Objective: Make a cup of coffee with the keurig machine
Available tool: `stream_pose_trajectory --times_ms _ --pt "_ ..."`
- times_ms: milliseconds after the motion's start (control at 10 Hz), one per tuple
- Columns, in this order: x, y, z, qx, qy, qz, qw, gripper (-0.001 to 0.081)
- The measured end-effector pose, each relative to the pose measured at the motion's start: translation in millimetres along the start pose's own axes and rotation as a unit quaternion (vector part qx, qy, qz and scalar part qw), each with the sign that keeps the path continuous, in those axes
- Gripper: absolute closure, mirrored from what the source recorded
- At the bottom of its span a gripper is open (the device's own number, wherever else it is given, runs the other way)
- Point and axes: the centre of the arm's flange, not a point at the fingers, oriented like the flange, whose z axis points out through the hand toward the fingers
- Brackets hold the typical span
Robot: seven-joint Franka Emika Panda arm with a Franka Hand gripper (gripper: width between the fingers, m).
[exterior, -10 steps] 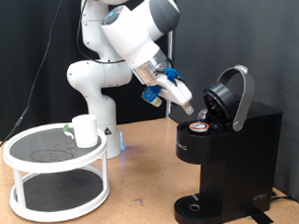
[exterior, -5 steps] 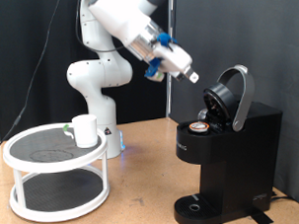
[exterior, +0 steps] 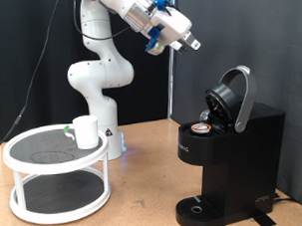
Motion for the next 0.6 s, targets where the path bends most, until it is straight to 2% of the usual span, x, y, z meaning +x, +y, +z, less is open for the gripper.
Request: stream_pose_trajectory --times_ms 100,300,400,600 --pt "0 0 1 -0.004 -0.003 -0.008 1.0 0.0072" --pt "-7 12 9 -0.038 -0.005 -0.029 0.9989 0.0072" --pt "-16 22 17 -0.056 0.004 -0.04 0.9976 0.0072" --pt "-36 39 34 -0.067 0.016 -0.039 0.9969 0.0072"
